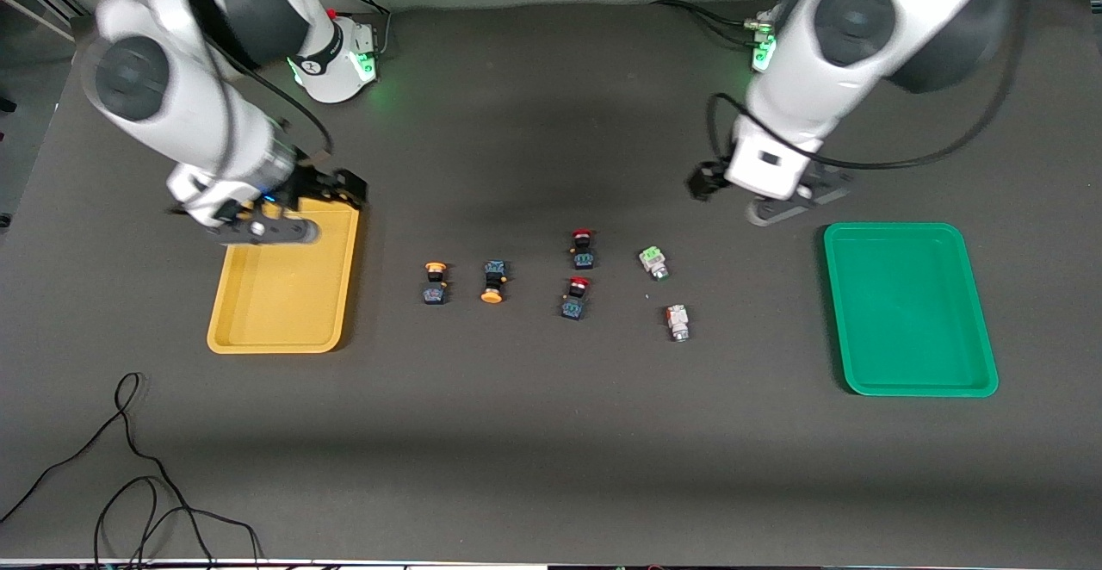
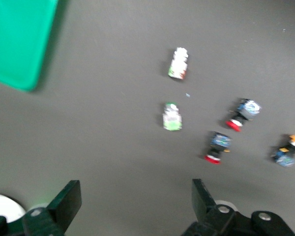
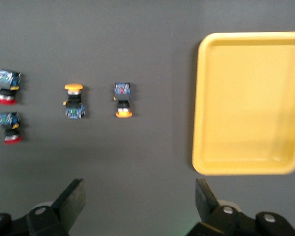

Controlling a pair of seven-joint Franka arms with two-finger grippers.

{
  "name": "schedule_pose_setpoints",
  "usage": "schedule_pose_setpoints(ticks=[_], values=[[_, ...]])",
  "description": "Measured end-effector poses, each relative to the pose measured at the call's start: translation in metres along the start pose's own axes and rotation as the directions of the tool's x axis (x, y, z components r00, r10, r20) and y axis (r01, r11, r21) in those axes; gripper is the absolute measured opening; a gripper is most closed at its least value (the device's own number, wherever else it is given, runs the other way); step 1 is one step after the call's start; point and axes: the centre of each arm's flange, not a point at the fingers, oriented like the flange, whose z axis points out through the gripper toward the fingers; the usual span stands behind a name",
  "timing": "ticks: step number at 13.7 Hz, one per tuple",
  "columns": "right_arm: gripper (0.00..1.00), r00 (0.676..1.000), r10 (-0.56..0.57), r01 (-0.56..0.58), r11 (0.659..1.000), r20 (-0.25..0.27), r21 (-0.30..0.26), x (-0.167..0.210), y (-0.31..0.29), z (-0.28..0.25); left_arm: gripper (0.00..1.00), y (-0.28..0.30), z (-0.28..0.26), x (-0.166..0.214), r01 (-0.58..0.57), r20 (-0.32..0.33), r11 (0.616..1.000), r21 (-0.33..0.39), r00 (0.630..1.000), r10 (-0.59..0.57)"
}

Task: Place green and yellow buttons in trays
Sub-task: 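Reach the right gripper to a yellow button while the left reaches green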

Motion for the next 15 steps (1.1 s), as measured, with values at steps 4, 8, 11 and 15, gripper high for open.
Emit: schedule_pose_setpoints(ticks=[4, 8, 11, 15], values=[[1.00, 1.000, -0.006, 0.005, 1.000, -0.013, -0.019, -0.009, -0.040, 0.110, 1.00, 0.031, 0.033, -0.052, 0.108, -0.009, 0.993, -0.041, 0.994, -0.109], [1.00, 0.999, -0.006, 0.005, 1.000, -0.045, -0.028, 0.011, -0.056, 0.186, 1.00, 0.024, 0.086, -0.053, 0.121, -0.040, 0.991, -0.054, 0.992, -0.123], [1.00, 0.998, -0.001, -0.001, 0.999, -0.062, -0.034, 0.023, -0.055, 0.230, 1.00, 0.021, 0.124, -0.046, 0.108, -0.072, 0.993, -0.041, 0.991, -0.111], [1.00, 0.995, -0.001, -0.002, 1.000, -0.100, -0.030, 0.032, -0.054, 0.271, 1.00, 0.032, 0.195, -0.031, 0.113, -0.071, 0.993, -0.032, 0.991, -0.115]])
